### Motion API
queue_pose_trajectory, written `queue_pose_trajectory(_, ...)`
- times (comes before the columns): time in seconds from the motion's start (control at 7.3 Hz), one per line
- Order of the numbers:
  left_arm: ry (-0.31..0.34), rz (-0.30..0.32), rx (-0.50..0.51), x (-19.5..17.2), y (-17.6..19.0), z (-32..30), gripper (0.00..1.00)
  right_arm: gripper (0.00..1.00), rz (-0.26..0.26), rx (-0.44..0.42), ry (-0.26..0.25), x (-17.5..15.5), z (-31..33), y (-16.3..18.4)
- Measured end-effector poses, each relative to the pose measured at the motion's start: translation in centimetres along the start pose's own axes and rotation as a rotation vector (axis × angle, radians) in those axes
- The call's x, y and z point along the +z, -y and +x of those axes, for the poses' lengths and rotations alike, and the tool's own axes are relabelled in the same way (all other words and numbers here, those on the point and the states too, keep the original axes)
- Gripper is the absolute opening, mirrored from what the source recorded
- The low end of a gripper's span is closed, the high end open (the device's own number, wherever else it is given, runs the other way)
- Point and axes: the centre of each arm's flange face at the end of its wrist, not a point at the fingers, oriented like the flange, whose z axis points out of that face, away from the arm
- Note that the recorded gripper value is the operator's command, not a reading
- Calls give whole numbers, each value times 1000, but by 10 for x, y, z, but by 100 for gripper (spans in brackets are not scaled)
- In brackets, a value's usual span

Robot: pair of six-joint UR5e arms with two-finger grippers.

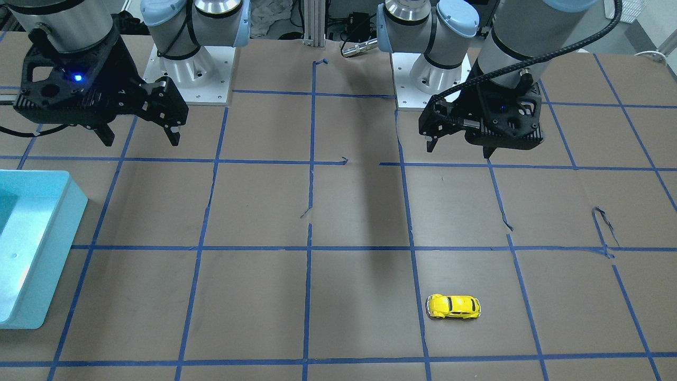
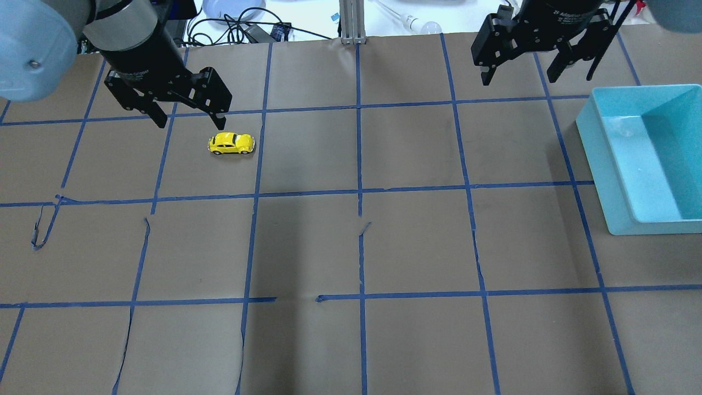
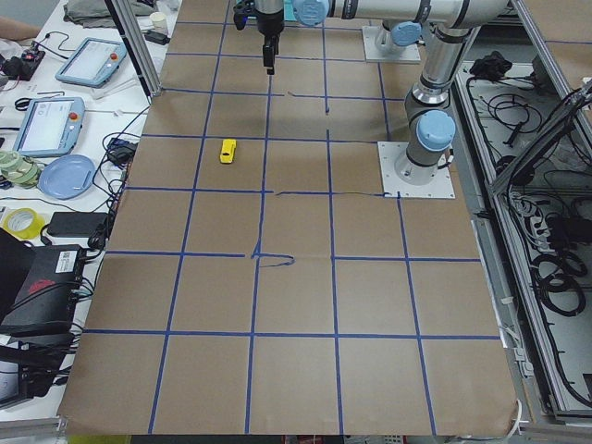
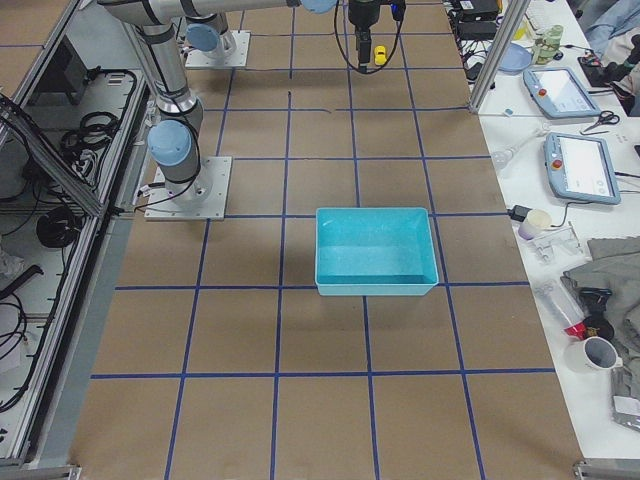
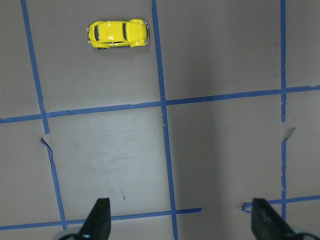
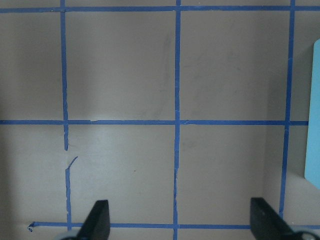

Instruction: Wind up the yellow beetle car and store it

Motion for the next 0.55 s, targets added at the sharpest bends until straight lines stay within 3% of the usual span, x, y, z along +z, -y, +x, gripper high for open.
queue_pose_trajectory(0.55,-2,-19,-4,10,6,-4,100,100,-7,0,3,2,0,-1)
